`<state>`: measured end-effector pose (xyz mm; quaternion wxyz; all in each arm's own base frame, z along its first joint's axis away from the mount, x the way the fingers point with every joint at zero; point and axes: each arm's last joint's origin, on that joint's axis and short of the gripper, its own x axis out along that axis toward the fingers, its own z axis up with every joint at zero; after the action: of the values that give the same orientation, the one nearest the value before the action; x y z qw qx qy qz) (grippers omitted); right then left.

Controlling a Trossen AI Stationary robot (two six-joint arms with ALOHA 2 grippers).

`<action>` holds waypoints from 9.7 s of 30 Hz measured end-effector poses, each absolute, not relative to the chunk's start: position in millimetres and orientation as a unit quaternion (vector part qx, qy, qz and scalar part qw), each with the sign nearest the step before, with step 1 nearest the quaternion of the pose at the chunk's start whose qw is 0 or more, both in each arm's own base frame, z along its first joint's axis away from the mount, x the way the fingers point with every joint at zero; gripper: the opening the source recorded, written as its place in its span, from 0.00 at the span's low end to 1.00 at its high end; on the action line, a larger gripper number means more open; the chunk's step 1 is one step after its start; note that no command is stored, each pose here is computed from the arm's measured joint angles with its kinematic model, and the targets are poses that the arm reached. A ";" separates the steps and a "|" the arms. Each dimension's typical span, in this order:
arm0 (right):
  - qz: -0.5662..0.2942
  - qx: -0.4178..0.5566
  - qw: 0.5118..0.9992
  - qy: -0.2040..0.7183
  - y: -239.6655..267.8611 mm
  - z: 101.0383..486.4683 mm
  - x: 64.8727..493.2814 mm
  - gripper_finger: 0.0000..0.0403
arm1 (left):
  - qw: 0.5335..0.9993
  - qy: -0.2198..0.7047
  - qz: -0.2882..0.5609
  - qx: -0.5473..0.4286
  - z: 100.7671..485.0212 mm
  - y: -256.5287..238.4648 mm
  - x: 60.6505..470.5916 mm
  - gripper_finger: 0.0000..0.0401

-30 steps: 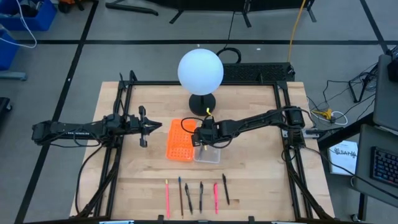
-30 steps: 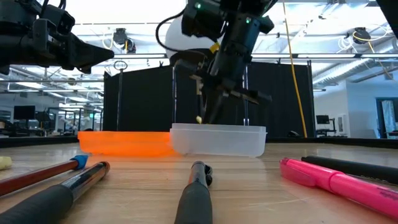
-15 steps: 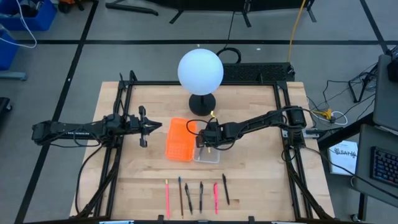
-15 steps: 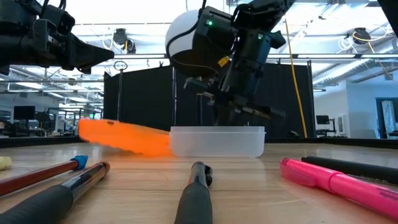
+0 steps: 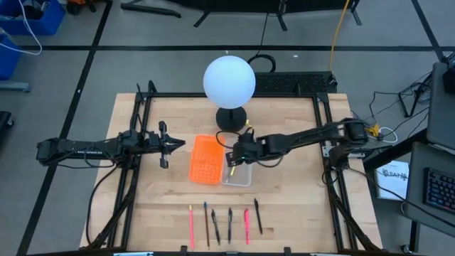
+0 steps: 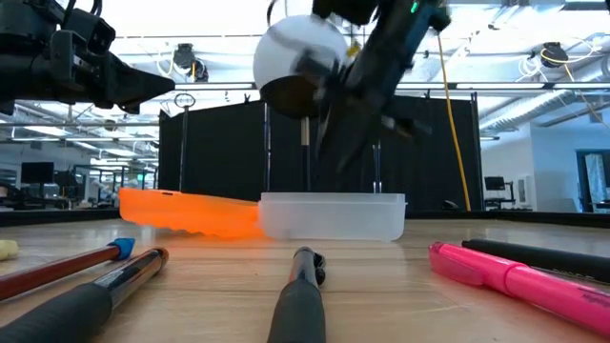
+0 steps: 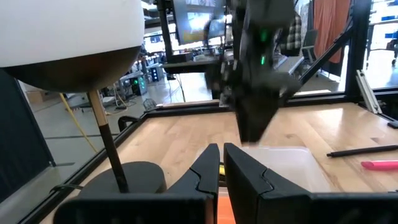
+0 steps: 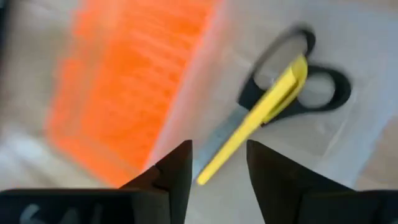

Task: Pick & place school supplies into a supply box
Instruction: Put the pink pencil into the orange supply box

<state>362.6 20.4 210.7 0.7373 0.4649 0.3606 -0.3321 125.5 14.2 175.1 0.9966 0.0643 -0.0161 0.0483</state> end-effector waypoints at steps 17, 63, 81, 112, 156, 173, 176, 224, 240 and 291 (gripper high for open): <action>-0.233 0.020 0.948 0.218 65.8 308.0 252.1 0.30 | 0.996 -0.032 0.048 0.063 178.1 14.1 125.4 0.08; 0.020 -0.107 0.994 -0.030 19.2 177.1 116.1 0.00 | 0.957 0.087 0.241 -0.136 227.9 4.2 133.7 0.01; 0.023 -0.098 0.995 -0.021 19.5 175.3 116.2 0.00 | 0.696 0.475 0.457 -0.287 297.3 -119.3 229.4 0.01; 0.024 -0.066 0.997 -0.028 19.6 176.7 116.1 0.00 | 0.625 0.519 0.410 -0.416 197.0 -217.9 284.5 0.45; 0.026 -0.042 0.999 -0.020 19.7 175.1 116.2 0.00 | 0.603 0.573 0.367 -0.416 143.7 -184.9 284.3 0.08; 0.026 -0.043 0.999 -0.010 19.7 173.2 116.6 0.00 | 0.753 0.438 0.272 -0.408 309.1 -107.7 350.9 0.04; 0.026 -0.043 0.999 -0.010 19.7 173.2 116.6 0.00 | 0.766 0.407 0.278 -0.413 313.8 -71.0 365.5 0.04; 0.027 -0.043 0.999 0.006 19.7 170.1 116.6 0.00 | 0.725 0.481 0.288 -0.400 179.9 55.0 441.1 0.27; 0.027 -0.043 0.999 0.008 19.7 169.7 116.5 0.00 | 0.782 0.442 0.268 -0.350 231.8 59.9 426.7 0.40; 0.024 -0.051 0.998 0.012 19.6 168.9 117.1 0.00 | 0.765 0.511 0.307 -0.245 177.7 22.3 437.3 0.41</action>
<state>117.1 19.6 168.9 0.9983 -0.0513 0.0122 0.0237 437.3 22.3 177.7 0.7646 -0.2445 0.5111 0.3072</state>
